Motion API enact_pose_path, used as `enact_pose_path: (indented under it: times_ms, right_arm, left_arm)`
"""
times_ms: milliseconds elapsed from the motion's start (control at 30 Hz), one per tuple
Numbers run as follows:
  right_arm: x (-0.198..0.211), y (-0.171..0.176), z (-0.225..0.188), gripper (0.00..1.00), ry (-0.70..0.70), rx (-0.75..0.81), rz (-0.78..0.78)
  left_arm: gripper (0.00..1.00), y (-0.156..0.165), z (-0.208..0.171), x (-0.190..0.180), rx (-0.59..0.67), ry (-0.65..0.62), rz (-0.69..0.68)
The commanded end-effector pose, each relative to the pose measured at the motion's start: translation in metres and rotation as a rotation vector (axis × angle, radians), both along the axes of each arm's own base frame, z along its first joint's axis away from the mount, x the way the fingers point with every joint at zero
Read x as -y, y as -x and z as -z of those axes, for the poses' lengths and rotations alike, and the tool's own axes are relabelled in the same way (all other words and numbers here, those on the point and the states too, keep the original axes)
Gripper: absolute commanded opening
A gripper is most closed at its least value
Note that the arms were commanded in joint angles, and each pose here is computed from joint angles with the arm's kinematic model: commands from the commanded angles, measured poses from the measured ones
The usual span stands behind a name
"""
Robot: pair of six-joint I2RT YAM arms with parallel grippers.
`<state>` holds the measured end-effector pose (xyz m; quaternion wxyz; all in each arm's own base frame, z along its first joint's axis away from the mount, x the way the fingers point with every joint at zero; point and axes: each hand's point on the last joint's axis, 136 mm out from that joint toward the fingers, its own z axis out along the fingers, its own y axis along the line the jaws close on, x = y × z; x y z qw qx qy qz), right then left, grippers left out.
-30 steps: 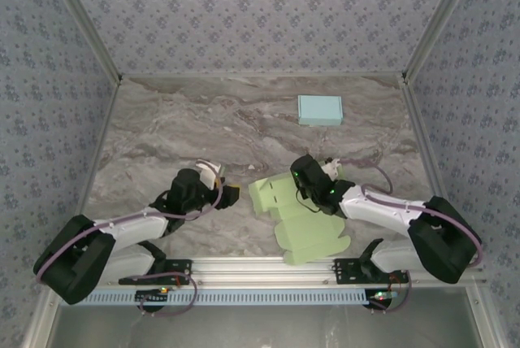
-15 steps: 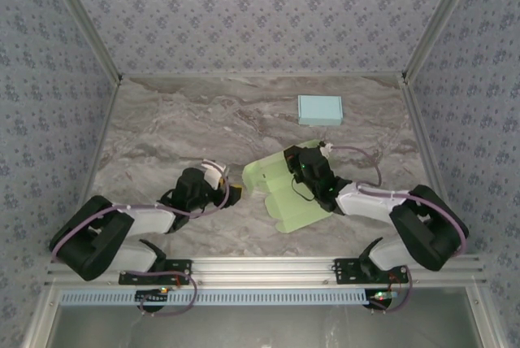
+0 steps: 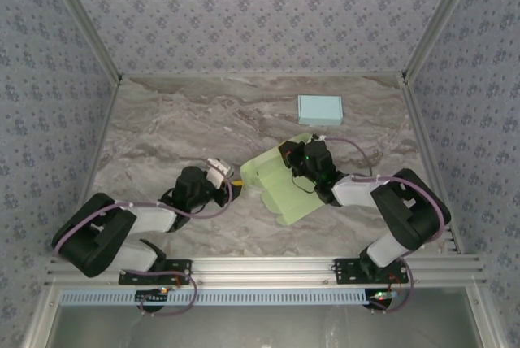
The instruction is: Fold the paper box
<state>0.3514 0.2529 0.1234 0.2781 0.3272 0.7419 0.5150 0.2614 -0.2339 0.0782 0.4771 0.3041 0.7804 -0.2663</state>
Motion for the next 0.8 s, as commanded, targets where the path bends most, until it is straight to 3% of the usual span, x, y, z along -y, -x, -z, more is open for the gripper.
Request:
enact_pose_path:
  times_ms: [0,367,533,767]
  right_arm:
    - [-0.010,-0.004,-0.009,0.00,-0.029,0.027,-0.047]
    - [-0.004,0.001,0.004,0.00,-0.034,0.004,-0.024]
    - [-0.001,0.004,0.010,0.00,-0.027,-0.011,-0.013]
    - [0.001,0.009,0.012,0.00,0.001,-0.014,-0.002]
  left_arm:
    - [0.42,-0.010,-0.018,0.018,0.051,0.042,0.050]
    - [0.33,-0.005,-0.024,0.052,0.040,0.123,0.177]
    - [0.35,0.007,-0.024,0.068,0.040,0.136,0.235]
    - [0.38,-0.015,-0.007,0.067,0.001,0.046,0.070]
